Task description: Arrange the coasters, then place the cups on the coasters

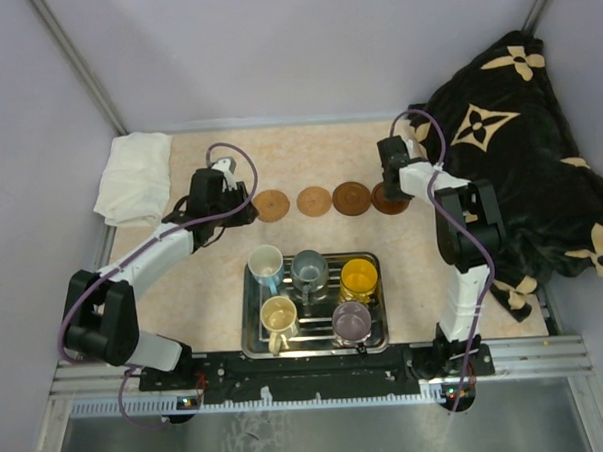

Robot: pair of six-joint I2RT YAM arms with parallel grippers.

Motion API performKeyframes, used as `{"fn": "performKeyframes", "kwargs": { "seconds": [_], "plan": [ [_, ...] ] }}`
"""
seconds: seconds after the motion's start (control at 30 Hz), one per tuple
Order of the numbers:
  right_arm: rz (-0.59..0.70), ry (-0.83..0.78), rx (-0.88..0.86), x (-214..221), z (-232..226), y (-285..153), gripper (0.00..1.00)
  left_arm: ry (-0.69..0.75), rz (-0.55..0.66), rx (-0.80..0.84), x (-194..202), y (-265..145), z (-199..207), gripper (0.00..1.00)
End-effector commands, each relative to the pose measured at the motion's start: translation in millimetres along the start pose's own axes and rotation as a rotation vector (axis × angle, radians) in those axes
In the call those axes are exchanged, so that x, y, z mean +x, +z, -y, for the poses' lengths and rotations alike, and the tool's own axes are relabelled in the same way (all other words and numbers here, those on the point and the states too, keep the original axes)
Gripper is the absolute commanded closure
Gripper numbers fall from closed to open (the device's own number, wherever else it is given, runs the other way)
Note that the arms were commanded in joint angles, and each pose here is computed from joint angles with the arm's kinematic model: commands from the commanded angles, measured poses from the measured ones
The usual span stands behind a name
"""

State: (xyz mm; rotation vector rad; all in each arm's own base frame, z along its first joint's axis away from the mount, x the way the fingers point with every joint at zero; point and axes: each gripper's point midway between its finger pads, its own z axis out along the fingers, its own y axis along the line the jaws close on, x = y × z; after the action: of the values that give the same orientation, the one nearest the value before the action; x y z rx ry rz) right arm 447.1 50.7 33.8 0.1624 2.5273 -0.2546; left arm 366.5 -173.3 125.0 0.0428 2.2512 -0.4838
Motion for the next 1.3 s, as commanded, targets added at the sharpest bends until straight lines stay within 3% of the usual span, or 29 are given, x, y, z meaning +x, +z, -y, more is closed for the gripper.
{"fn": "performKeyframes", "kwargs": {
  "seconds": [0.0,0.9,1.27],
  "plan": [
    [0.011,0.017,0.018,-5.8,-0.1,3.1,0.7,-0.001,0.014,0.0,-4.2,3.3,0.8,0.57],
    [-0.01,0.082,0.101,-1.9,28.7,9.0,0.72,0.001,-0.001,-0.008,1.1,6.1,-1.7,0.57],
    [-0.006,0.095,0.03,-6.5,15.4,12.1,0.72,0.001,-0.004,-0.014,2.9,5.7,-3.5,0.56]
  ]
}}
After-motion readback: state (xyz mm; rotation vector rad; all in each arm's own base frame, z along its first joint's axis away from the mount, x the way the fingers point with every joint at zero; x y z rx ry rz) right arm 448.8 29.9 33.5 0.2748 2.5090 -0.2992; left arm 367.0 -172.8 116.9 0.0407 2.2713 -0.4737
